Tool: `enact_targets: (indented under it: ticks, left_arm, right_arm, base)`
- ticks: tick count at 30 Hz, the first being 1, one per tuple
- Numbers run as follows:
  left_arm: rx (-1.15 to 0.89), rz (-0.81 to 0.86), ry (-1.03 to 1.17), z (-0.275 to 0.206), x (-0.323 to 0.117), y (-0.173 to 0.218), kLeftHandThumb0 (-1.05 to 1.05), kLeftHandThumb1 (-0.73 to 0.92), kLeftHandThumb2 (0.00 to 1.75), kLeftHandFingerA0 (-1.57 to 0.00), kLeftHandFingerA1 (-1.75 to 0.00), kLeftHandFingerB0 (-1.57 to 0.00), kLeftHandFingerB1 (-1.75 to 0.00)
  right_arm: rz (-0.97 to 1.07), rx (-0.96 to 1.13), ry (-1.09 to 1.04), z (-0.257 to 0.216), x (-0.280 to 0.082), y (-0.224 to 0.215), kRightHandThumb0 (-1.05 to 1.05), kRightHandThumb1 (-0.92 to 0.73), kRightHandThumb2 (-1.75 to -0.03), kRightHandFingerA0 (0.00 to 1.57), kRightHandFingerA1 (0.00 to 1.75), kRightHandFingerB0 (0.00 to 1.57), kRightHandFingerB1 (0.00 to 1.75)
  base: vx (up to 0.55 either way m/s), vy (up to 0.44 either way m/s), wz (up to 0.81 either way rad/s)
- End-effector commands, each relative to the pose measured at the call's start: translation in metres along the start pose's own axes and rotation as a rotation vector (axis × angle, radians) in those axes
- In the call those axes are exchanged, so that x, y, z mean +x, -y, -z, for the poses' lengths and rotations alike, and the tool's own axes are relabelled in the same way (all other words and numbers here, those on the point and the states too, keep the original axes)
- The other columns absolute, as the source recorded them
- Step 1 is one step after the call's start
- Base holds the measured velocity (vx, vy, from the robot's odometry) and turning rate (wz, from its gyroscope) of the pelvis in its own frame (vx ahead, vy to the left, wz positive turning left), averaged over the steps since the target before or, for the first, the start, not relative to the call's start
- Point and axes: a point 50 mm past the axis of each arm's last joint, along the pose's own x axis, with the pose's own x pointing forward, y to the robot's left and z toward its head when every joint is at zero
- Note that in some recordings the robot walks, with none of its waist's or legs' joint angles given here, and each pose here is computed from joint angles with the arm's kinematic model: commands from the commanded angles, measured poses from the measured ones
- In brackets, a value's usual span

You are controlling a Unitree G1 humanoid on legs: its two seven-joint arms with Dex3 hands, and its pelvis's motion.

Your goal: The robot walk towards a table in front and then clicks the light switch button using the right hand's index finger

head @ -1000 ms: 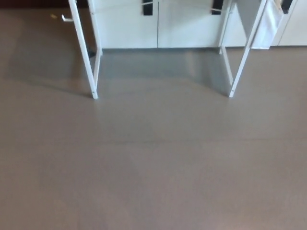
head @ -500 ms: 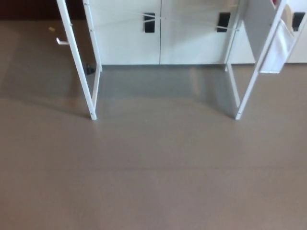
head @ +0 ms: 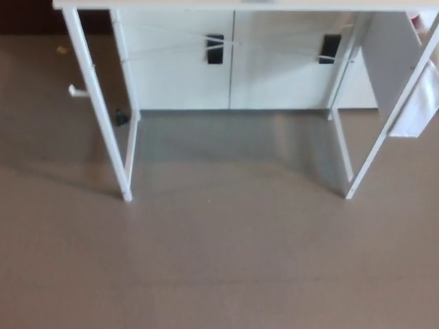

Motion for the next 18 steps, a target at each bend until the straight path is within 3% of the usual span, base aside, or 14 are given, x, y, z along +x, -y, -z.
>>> enact_targets:
  ticks: [1, 2, 3, 7, 8, 9, 10, 12, 13, 14, 15, 16, 17, 18]
  left_arm:
    - [0.036, -0.006, -0.026, 0.003, -0.002, -0.005, -0.70, 0.36, 0.90, -0.45, -0.82, -0.34, -0.66]
    - [0.034, -0.006, -0.025, 0.003, -0.002, -0.005, -0.68, 0.48, 0.64, -0.41, -0.91, -0.34, -0.65]
    - [0.035, 0.000, -0.027, 0.003, -0.002, -0.006, -0.71, 0.36, 0.90, -0.44, -0.83, -0.32, -0.65]
    - [0.036, 0.006, -0.032, 0.003, -0.004, -0.005, -0.70, 0.35, 0.90, -0.44, -0.83, -0.32, -0.66]
    - [0.044, 0.001, -0.040, 0.006, -0.007, -0.006, -0.71, 0.49, 0.64, -0.40, -0.90, -0.32, -0.65]
    - [0.055, -0.001, -0.046, 0.007, -0.008, -0.006, -0.70, 0.36, 0.91, -0.44, -0.82, -0.32, -0.65]
    - [0.054, -0.004, -0.044, 0.006, -0.007, -0.006, -0.70, 0.49, 0.64, -0.42, -0.92, -0.33, -0.65]
    - [0.047, -0.009, -0.037, 0.005, -0.006, -0.005, -0.70, 0.49, 0.64, -0.42, -0.92, -0.33, -0.65]
    - [0.046, -0.001, -0.030, 0.002, -0.003, -0.004, -0.72, 0.36, 0.91, -0.44, -0.82, -0.31, -0.65]
    - [0.046, 0.003, -0.028, 0.002, -0.003, -0.005, -0.71, 0.35, 0.91, -0.44, -0.83, -0.30, -0.65]
    - [0.046, 0.004, -0.027, 0.001, -0.003, -0.005, -0.71, 0.35, 0.91, -0.44, -0.83, -0.30, -0.65]
    - [0.041, -0.001, -0.025, 0.001, -0.002, -0.005, -0.69, 0.47, 0.66, -0.39, -0.91, -0.30, -0.64]
    - [0.041, -0.005, -0.022, 0.000, -0.001, -0.005, -0.70, 0.48, 0.65, -0.40, -0.90, -0.30, -0.63]
    - [0.041, -0.006, -0.021, -0.001, 0.000, -0.005, -0.70, 0.48, 0.65, -0.40, -0.90, -0.30, -0.63]
  right_arm:
    - [-0.001, -0.049, -0.012, 0.001, -0.004, 0.001, -0.08, -0.56, -0.94, 0.40, 0.63, 0.23, 0.54]
    - [-0.002, -0.046, -0.011, 0.001, -0.003, 0.001, -0.07, -0.56, -0.94, 0.41, 0.64, 0.23, 0.54]
    - [-0.002, -0.035, -0.009, 0.002, -0.003, 0.000, -0.07, -0.77, -0.62, 0.47, 0.59, 0.31, 0.45]
    - [-0.017, -0.019, -0.011, 0.003, -0.006, -0.003, -0.06, -0.78, -0.62, 0.46, 0.60, 0.31, 0.46]
    - [-0.018, -0.022, -0.019, 0.004, -0.007, -0.004, -0.06, -0.56, -0.97, 0.39, 0.64, 0.24, 0.55]
    - [-0.013, -0.031, -0.031, 0.007, -0.006, -0.004, -0.07, -0.55, -0.96, 0.41, 0.64, 0.25, 0.55]
    - [-0.013, -0.037, -0.030, 0.006, -0.005, -0.004, -0.08, -0.76, -0.61, 0.46, 0.59, 0.29, 0.45]
    - [-0.016, -0.042, -0.022, 0.003, -0.004, -0.004, -0.08, -0.76, -0.61, 0.46, 0.59, 0.29, 0.45]
    - [-0.018, -0.052, -0.019, -0.001, -0.001, -0.004, -0.08, -0.55, -0.96, 0.40, 0.64, 0.23, 0.55]
    - [-0.020, -0.051, -0.017, -0.003, 0.000, -0.004, -0.08, -0.77, -0.62, 0.47, 0.59, 0.31, 0.46]
    - [-0.021, -0.050, -0.017, -0.003, 0.000, -0.005, -0.08, -0.77, -0.62, 0.47, 0.59, 0.31, 0.46]
    - [-0.021, -0.060, -0.010, -0.006, 0.001, -0.005, -0.07, -0.77, -0.62, 0.48, 0.60, 0.32, 0.46]
    - [-0.020, -0.063, -0.009, -0.007, 0.002, -0.005, -0.06, -0.56, -0.94, 0.41, 0.64, 0.23, 0.54]
    - [-0.019, -0.064, -0.009, -0.007, 0.003, -0.004, -0.06, -0.56, -0.94, 0.41, 0.64, 0.23, 0.54]
  base:
    - [0.28, 0.138, 0.07]
    - [0.26, 0.100, 0.12]
    - [0.24, 0.077, 0.08]
    - [0.26, 0.003, 0.13]
    - [0.30, -0.096, 0.13]
    - [0.36, -0.099, 0.13]
    - [0.40, -0.121, 0.21]
    - [0.42, -0.248, 0.16]
    - [0.40, -0.248, 0.46]
    - [0.40, -0.253, 0.03]
    - [0.40, -0.246, -0.02]
    - [0.35, -0.169, -0.05]
    - [0.25, -0.079, -0.05]
    - [0.24, -0.024, -0.06]
